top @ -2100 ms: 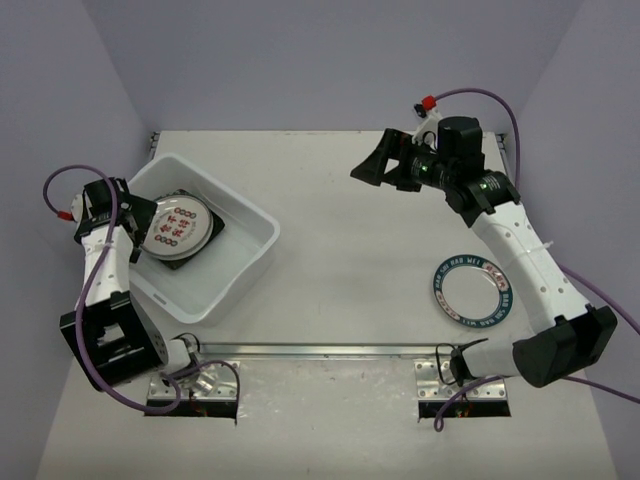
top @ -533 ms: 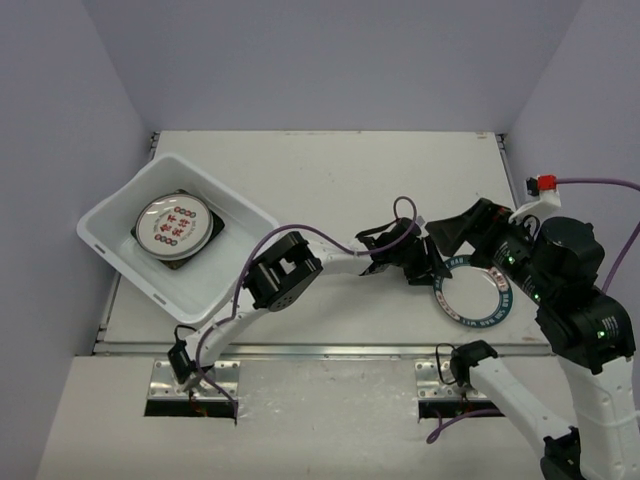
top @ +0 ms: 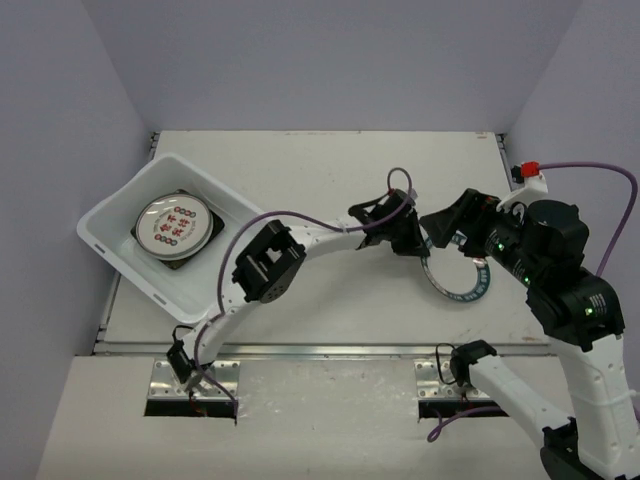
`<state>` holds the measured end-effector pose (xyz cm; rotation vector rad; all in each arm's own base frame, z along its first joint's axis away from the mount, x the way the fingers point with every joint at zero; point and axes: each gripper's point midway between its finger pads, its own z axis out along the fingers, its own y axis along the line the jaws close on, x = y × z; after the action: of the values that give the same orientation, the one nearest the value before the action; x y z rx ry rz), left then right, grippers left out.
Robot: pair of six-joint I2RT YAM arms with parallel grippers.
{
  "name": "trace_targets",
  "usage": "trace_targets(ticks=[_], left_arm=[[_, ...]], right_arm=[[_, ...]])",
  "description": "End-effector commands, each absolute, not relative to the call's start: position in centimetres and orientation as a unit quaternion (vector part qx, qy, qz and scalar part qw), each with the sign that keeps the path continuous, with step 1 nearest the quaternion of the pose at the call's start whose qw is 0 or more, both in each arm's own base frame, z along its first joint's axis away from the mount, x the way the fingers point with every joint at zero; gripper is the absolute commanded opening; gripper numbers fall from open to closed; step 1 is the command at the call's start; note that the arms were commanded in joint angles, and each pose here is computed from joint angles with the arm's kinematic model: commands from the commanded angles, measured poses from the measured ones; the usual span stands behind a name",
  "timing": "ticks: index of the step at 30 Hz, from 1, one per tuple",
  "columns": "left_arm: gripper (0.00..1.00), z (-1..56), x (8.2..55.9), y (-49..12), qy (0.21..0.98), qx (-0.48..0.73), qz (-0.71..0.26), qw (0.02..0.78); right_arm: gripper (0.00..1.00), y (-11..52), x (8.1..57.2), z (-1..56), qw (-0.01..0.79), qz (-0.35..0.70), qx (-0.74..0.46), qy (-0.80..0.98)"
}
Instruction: Place the plates into the plastic bin on the countertop
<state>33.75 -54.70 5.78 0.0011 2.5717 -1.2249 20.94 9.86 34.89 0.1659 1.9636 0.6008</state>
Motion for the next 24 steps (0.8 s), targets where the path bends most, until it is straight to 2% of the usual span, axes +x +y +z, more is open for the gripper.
trace_targets(ticks=[1,4,6,8,10,11,12,14,19,24], left_arm=[[0.00,30.5,46.4,-36.5,0.825,-0.088,-0.378,0.412],[0.00,33.0,47.1,-26.1,0.826,-0.161,-0.294,0.454],[0.00,34.5,46.3,-16.4,0.813,-0.246,-0.224,0.478],[0.00,30.8,44.5,-10.0,0.817,-0.323,-0.168,0.448],[0.00,30.8,41.9,-2.5,0.782,-0.394,-0.149,0.458],[0.00,28.8,40.6,-0.5,0.780,-0.417,-0.133,0.446],[0.00,30.1,39.8,1.9,0.760,-0.437,-0.129,0.463],[0.00,27.9,36.3,6.9,0.741,-0.484,-0.091,0.456],[0.00,26.2,32.0,11.1,0.723,-0.527,-0.053,0.444],[0.00,22.2,30.8,11.8,0.726,-0.550,-0.051,0.410]], right_arm=[[0.99,9.8,23.0,36.2,0.544,0.240,0.065,0.801],[0.99,9.6,25.1,34.6,0.549,0.218,0.071,0.804],[0.99,9.8,26.9,33.4,0.550,0.207,0.074,0.806],[0.99,10.1,28.5,32.8,0.548,0.200,0.074,0.809],[0.99,10.7,30.6,31.8,0.536,0.195,0.075,0.818],[0.99,11.0,31.1,31.7,0.534,0.197,0.075,0.819],[0.99,11.3,31.7,31.7,0.532,0.199,0.072,0.820],[0.99,12.0,33.0,31.8,0.532,0.210,0.070,0.817],[0.99,13.1,34.4,31.1,0.523,0.225,0.067,0.820],[0.99,14.0,34.6,29.7,0.505,0.246,0.068,0.824]])
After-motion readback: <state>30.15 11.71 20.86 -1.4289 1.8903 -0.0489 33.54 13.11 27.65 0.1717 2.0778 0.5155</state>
